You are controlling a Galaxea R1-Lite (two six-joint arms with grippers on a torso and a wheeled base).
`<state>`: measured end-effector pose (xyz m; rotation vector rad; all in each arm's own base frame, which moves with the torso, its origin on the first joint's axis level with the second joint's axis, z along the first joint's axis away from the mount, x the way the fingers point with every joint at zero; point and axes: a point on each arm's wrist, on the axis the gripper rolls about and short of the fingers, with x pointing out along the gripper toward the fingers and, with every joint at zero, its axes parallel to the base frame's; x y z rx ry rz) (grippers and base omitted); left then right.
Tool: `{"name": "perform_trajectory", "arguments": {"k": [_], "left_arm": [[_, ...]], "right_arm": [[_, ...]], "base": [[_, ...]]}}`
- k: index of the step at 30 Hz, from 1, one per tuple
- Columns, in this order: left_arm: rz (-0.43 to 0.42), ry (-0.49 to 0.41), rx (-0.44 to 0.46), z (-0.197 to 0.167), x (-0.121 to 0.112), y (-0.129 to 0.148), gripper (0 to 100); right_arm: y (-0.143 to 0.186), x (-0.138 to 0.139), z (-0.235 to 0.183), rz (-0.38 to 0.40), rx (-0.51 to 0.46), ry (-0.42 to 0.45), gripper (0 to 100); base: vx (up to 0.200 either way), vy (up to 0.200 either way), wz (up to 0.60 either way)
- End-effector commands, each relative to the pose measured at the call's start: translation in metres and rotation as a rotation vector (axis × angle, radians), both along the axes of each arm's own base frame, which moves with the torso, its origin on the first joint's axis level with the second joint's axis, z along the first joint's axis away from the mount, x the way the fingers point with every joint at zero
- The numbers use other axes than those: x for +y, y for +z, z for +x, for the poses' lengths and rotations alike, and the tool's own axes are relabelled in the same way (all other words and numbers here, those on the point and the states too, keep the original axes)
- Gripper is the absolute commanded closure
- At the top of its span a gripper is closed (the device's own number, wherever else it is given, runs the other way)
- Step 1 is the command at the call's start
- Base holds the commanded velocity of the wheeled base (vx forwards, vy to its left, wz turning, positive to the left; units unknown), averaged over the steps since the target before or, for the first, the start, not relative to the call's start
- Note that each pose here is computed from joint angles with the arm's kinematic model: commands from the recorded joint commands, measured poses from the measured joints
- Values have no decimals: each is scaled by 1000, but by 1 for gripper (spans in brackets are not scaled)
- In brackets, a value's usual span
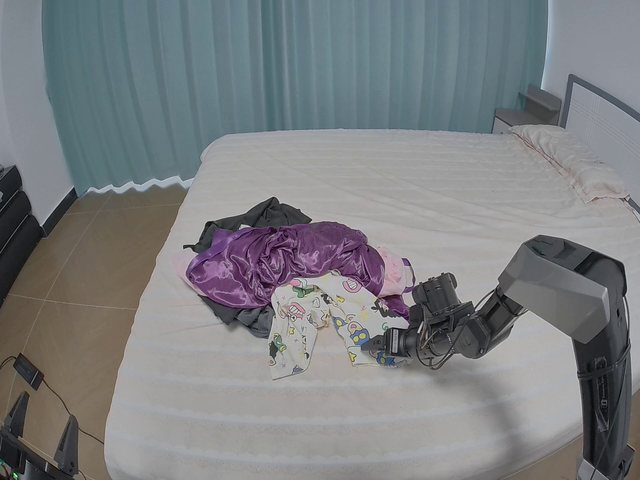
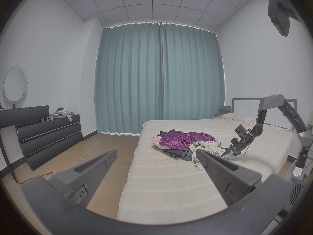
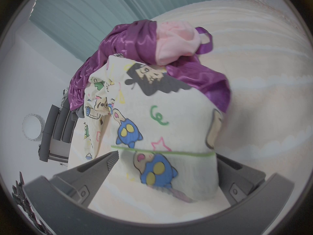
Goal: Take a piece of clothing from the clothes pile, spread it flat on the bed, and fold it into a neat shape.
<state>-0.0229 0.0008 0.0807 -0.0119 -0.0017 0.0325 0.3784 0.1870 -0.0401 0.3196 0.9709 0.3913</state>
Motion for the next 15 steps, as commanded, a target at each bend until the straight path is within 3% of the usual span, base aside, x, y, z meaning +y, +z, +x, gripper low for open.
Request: {"name": "perform_trajectory", "arguments": {"k": [1,11,15], "left_arm": [[0,0,1,0,0,-5,0],[0,0,1,0,0,-5,0],[0,1,1,0,0,-5,0]], "right_arm": [[-8,15,6,-8,-20,16,100],[-8,15,6,-62,-29,18,100],[6,6,-7,-59,-18,23,100]], "base": [[0,0,0],[0,0,0],[0,0,0]]}}
